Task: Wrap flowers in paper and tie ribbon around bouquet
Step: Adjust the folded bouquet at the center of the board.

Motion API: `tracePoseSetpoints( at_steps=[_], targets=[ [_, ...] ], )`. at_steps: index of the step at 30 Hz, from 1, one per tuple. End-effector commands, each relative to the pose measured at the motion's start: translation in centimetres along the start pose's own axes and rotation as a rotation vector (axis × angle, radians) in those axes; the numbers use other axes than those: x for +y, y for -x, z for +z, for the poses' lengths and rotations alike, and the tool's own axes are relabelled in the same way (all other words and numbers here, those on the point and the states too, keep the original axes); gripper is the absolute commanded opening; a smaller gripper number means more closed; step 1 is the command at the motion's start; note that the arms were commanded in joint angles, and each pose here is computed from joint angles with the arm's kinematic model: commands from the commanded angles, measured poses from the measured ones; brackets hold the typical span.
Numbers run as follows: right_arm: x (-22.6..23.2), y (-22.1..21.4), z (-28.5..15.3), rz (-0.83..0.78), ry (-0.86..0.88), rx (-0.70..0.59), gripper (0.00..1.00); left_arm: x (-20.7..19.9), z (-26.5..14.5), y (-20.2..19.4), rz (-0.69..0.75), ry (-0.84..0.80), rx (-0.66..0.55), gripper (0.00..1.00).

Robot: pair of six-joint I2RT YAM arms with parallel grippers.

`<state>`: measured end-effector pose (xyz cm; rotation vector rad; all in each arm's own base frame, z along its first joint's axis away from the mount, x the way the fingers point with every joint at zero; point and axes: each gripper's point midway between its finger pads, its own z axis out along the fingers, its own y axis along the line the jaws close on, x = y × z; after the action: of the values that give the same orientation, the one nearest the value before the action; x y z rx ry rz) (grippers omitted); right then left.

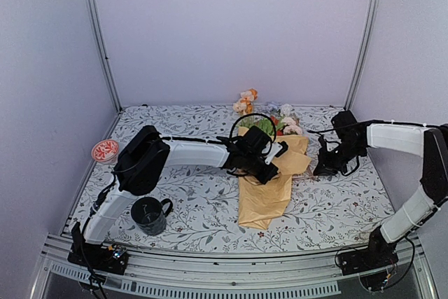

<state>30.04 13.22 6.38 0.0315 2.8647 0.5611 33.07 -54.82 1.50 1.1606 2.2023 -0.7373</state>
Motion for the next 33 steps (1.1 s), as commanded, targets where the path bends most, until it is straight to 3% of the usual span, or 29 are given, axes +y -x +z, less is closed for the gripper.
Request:
tracePoseSetpoints(
  at_steps=[1,9,13,16,19,22,28,33],
  targets=[
    [3.8,-1.0,-3.4,-0.079,0.090,-0.025,0.00,0.2,0.4,-3.3,-0.034,0.001,0.100,0.00],
    [13.1,-10.3,-3.7,-0.304,0.362,0.140,0.00,1.1,0.2,-3.3,-0.049,0.008,0.097,0.00],
    [16.3,-13.6,-3.8,-0.377,0.477,0.199,0.20,1.2,0.4,-3.6,-0.054,0.008,0.102,0.00],
    [16.2,-14.6,-3.1,-0.393,0.455,0.223,0.34,1.3,0.3,-3.8,-0.055,0.011,0.105,0.00],
    [15.7,-13.6,-3.2,-0.393,0.411,0.167,0.44,1.4,0.3,-4.0,-0.057,0.013,0.109,0.00],
    [13.0,-10.4,-3.0,-0.301,0.275,0.077,0.46,1.4,0.3,-4.2,-0.059,0.011,0.113,0.00],
    [3.1,-3.1,-2.8,-0.020,-0.142,-0.139,0.34,1.4,0.1,-4.2,-0.060,0.013,0.113,0.00],
    [4.4,0.2,-1.0,0.002,-0.100,-0.223,0.32,1.5,0.1,-4.4,-0.063,0.016,0.116,0.00]
  ],
)
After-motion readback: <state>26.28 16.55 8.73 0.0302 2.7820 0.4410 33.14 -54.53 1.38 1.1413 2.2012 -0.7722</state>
